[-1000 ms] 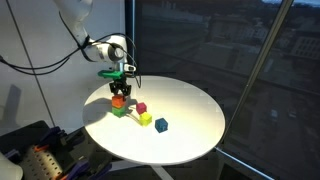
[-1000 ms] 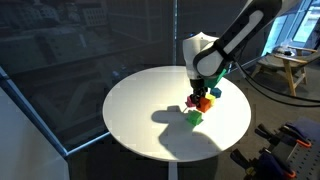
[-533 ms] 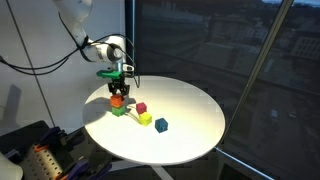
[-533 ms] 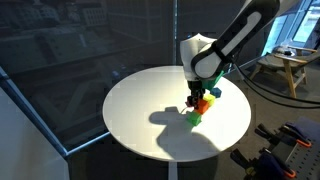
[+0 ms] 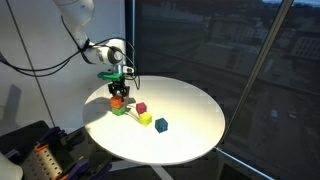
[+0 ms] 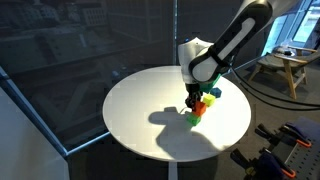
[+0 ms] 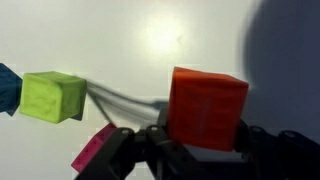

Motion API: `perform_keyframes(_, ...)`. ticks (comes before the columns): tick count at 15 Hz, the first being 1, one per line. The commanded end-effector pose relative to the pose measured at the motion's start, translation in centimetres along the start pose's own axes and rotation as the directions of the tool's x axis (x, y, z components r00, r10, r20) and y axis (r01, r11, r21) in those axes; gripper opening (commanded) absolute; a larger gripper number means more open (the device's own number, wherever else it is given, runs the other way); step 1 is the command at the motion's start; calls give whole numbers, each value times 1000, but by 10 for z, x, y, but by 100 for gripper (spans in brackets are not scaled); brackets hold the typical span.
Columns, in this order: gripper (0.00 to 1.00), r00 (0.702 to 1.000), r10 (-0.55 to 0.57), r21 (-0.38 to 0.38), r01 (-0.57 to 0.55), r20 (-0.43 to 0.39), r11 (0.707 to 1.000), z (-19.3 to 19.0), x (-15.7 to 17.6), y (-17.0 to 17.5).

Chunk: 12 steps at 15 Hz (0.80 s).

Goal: Put the orange block on top of the green block

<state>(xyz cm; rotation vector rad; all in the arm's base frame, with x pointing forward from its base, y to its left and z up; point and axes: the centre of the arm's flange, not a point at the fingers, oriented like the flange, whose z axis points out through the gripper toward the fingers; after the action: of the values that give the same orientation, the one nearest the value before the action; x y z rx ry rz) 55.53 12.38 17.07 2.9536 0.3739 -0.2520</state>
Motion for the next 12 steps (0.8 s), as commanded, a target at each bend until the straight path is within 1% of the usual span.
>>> perform_keyframes(1,31,1000,-9,8,9,-16,1000,0,11,0)
perform_keyframes(2,31,1000,-9,7,9,-17,1000,0,11,-1)
perform_keyframes(3,38,1000,-10,7,10,-17,1000,1,12,-1)
perform_keyframes(4,81,1000,-10,8,10,-16,1000,1,12,-1)
perform_keyframes(6,81,1000,-10,9,10,-14,1000,2,12,-1)
perform_keyframes(7,87,1000,-10,8,10,-12,1000,3,12,-1)
perform_keyframes(8,95,1000,-10,8,10,-11,1000,3,11,-1)
perform_keyframes(9,100,1000,-10,7,10,-8,1000,2,11,-1)
perform_keyframes(12,100,1000,-7,3,7,-1,1000,-3,7,-1)
